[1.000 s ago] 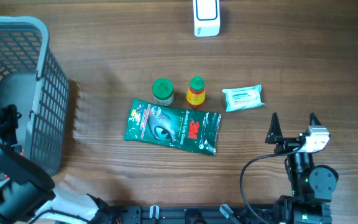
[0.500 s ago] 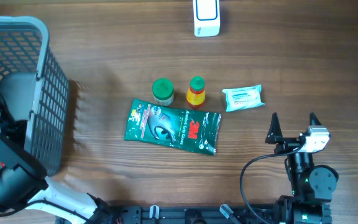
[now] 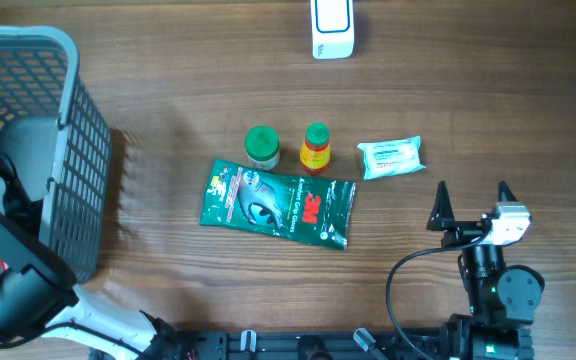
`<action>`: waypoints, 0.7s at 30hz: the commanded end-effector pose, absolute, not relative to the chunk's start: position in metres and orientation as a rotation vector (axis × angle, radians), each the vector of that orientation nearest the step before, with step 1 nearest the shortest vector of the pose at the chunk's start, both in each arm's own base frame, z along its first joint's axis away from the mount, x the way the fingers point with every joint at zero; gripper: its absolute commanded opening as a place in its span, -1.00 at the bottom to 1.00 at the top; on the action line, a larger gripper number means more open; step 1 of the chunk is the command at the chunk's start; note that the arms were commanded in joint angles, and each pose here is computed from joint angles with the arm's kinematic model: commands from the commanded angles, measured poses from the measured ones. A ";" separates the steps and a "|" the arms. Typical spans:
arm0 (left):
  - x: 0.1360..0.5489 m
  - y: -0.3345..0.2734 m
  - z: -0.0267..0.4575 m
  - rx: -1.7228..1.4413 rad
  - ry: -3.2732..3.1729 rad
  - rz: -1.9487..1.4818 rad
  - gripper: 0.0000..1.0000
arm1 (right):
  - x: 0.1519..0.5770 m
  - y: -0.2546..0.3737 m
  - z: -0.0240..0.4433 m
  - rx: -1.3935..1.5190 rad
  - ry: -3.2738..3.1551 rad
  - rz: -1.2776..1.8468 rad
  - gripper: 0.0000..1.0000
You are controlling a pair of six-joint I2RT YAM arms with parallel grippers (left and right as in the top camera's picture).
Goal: Scan the item barcode
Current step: 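Reach into the basket and grasp the small red Kleenex pack, then place the Kleenex pack on top of the green glove pack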
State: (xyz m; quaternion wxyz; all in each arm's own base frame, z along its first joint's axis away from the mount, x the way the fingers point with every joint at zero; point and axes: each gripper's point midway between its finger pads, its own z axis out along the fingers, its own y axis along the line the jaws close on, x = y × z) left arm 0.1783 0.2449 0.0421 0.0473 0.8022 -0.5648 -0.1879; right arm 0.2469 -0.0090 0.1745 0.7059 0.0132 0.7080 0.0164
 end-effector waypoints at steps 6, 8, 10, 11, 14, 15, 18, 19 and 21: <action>0.254 0.256 0.173 2.590 -1.958 -0.106 -0.92 | 0.247 -0.009 0.176 0.035 1.567 0.046 0.99; 0.276 0.249 0.224 2.619 -2.118 0.099 -0.92 | 0.247 -0.009 0.176 0.035 1.567 0.046 1.00; 0.297 0.230 0.277 2.599 -2.319 0.353 -0.92 | 0.247 -0.009 0.176 0.035 1.567 0.046 0.99; 0.306 0.212 0.306 2.562 -2.442 0.496 -0.92 | 0.247 -0.009 0.176 0.035 1.567 0.046 0.99; 0.315 0.163 0.355 2.446 -2.699 0.659 -0.92 | 0.247 -0.009 0.176 0.035 1.567 0.046 1.00; 0.316 0.144 0.364 2.371 -2.795 0.671 -0.92 | 0.247 -0.009 0.176 0.035 1.567 0.046 0.99; 0.320 0.084 0.374 2.073 -3.057 0.622 -0.92 | 0.247 -0.009 0.176 0.036 1.567 0.047 1.00; 0.321 0.061 0.371 1.955 -3.124 0.574 -0.92 | 0.247 -0.009 0.176 0.036 1.567 0.047 1.00; 0.321 0.018 0.357 1.784 -3.184 0.468 -0.92 | 0.247 -0.009 0.176 0.035 1.567 0.046 0.99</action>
